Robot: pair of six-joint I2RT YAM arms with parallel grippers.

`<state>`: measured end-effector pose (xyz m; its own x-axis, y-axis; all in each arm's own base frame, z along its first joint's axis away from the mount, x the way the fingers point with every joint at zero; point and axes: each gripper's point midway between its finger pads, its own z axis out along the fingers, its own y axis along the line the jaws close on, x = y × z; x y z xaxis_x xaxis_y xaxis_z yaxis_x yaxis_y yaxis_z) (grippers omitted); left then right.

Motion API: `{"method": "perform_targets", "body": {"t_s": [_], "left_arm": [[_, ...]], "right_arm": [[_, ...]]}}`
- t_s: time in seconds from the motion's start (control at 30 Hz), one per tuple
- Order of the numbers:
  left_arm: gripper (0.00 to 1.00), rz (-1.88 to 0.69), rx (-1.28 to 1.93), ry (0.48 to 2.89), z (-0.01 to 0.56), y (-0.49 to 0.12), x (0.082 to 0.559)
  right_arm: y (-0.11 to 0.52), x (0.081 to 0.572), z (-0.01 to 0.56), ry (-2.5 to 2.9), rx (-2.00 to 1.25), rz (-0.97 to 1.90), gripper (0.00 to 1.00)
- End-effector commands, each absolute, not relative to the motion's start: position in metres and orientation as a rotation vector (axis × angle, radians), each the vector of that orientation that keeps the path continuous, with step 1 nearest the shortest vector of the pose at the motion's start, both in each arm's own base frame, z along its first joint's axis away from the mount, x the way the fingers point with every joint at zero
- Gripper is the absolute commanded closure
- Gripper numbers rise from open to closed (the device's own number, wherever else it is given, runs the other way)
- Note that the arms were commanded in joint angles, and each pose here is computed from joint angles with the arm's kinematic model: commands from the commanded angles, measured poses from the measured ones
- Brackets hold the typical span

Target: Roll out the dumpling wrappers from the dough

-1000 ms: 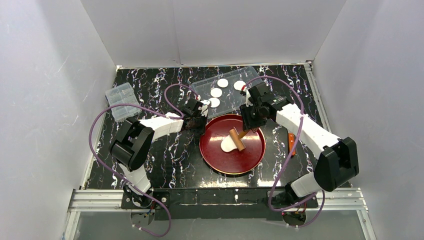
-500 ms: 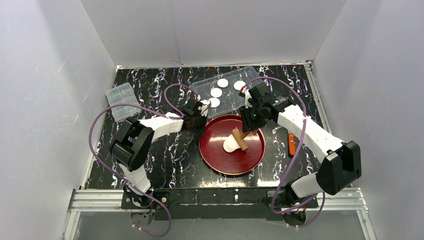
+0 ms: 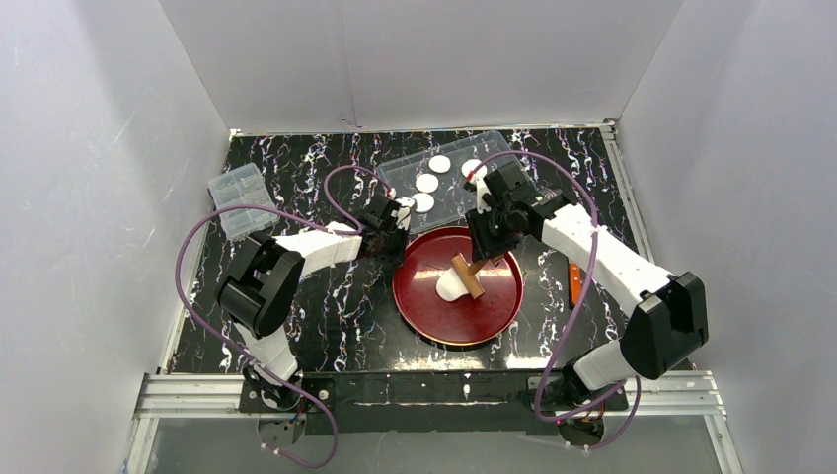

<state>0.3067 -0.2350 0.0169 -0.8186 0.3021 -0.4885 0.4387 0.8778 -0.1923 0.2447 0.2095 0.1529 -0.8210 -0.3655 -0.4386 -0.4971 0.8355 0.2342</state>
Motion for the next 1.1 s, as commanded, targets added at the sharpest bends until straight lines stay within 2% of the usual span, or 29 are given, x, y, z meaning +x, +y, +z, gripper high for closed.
{"method": "perform_targets", "body": {"t_s": [0.0, 0.23, 0.4, 0.67, 1.07], "left_arm": [[1.0, -0.245, 0.607, 2.71, -0.008, -0.201, 0.285], [1.0, -0.244, 0.606, 2.707, -0.007, -0.201, 0.286], [1.0, -0.244, 0.608, 2.711, -0.008, -0.201, 0.285], [1.0, -0.246, 0.608, 2.706, -0.007, -0.202, 0.286], [1.0, -0.246, 0.605, 2.704, -0.006, -0.202, 0.286]], "right_arm": [[0.212, 0.251, 0.151, 2.607, -0.644, 0.438, 0.99], [0.199, 0.247, 0.117, 2.67, -0.679, 0.206, 0.99], [0.193, 0.253, 0.119, 2.645, -0.705, 0.029, 0.99], [0.248, 0.24, 0.154, 2.58, -0.773, 0.457, 0.99], [0.277, 0.217, 0.099, 2.717, -0.845, 0.445, 0.99]]}}
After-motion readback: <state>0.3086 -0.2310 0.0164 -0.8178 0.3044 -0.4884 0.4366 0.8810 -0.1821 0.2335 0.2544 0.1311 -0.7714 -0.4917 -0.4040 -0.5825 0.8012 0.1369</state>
